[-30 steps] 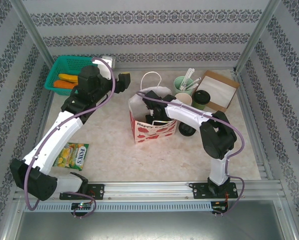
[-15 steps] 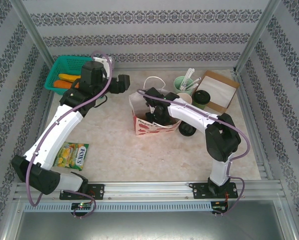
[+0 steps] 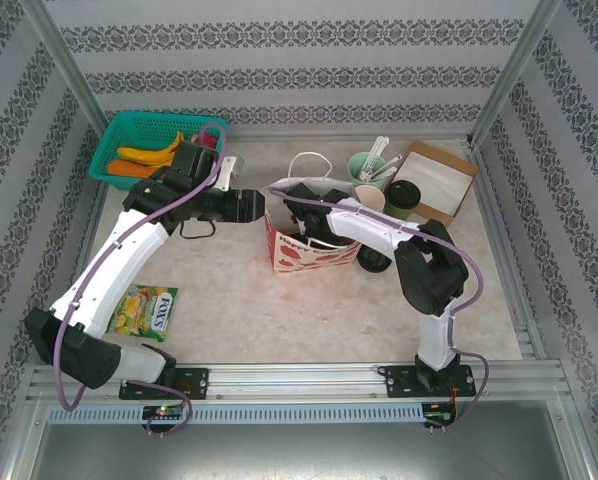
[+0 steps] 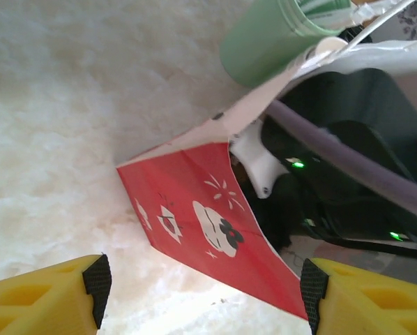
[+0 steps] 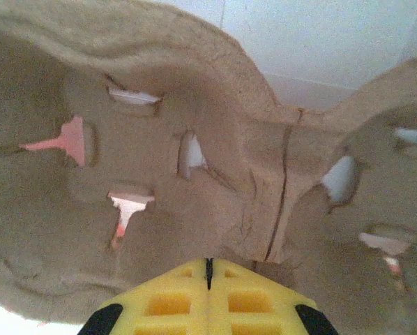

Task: Pack the takeout coffee

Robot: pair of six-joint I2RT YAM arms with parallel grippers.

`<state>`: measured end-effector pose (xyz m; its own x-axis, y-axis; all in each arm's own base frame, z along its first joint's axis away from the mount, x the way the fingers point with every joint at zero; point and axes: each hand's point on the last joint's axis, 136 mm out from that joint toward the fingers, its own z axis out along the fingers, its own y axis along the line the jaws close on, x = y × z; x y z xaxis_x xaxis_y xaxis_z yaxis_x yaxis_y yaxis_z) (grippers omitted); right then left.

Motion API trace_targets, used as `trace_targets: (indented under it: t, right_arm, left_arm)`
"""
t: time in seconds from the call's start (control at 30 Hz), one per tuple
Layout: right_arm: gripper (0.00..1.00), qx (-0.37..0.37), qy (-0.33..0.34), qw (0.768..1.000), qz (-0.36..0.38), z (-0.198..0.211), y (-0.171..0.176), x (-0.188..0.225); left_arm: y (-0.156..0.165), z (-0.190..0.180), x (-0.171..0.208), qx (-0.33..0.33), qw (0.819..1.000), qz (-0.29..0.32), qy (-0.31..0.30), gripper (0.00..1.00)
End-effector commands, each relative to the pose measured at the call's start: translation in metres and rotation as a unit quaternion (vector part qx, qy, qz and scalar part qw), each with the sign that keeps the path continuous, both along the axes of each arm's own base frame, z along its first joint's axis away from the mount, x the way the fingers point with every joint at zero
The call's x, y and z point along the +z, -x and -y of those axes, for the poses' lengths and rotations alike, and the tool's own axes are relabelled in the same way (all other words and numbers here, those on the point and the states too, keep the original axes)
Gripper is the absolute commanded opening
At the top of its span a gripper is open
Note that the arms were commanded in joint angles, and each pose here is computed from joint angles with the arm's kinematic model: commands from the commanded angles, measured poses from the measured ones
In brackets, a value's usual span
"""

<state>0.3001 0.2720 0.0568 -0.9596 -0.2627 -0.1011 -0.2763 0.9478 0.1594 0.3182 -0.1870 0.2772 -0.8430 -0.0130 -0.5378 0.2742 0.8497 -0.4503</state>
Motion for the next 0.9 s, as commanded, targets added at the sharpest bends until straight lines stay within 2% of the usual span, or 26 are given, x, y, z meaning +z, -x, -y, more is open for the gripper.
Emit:
trace_targets:
  t: [0.0, 0.23, 0.27, 0.37, 0.5, 0.6, 0.87]
  right_arm:
    - [0.0, 0.01, 0.023, 0.999, -0.021, 0.004, 0.008, -0.021]
    - [0.02, 0.029, -0.001, 1.0, 0.01, -0.006, -0.001, 0.006]
    - [0.02, 0.032, -0.007, 0.999, 0.015, -0.007, -0.002, 0.011]
    - [0.03, 0.059, -0.044, 0.997, 0.027, -0.018, 0.001, 0.025]
    - [0.02, 0.139, -0.094, 0.985, 0.049, -0.031, 0.007, 0.04]
    - [0.01, 0.197, -0.117, 0.973, 0.039, -0.033, 0.015, 0.045]
    - [0.0, 0.287, -0.144, 0.947, -0.023, -0.028, 0.039, 0.025]
  left_arm:
    - [0.003, 0.01, -0.011, -0.011, 0.999, -0.039, 0.023, 0.72]
    - [-0.005, 0.03, -0.012, -0.035, 0.996, -0.052, 0.068, 0.65]
    - [-0.006, 0.031, -0.012, -0.037, 0.995, -0.054, 0.069, 0.62]
    - [-0.005, 0.031, -0.015, -0.04, 0.995, -0.057, 0.066, 0.41]
    - [-0.01, 0.018, -0.019, -0.017, 0.998, -0.052, 0.03, 0.19]
    - [-0.012, 0.013, -0.017, -0.008, 0.999, -0.044, 0.015, 0.06]
    - [-0.013, 0.0, -0.007, 0.009, 0.999, -0.027, -0.016, 0.0]
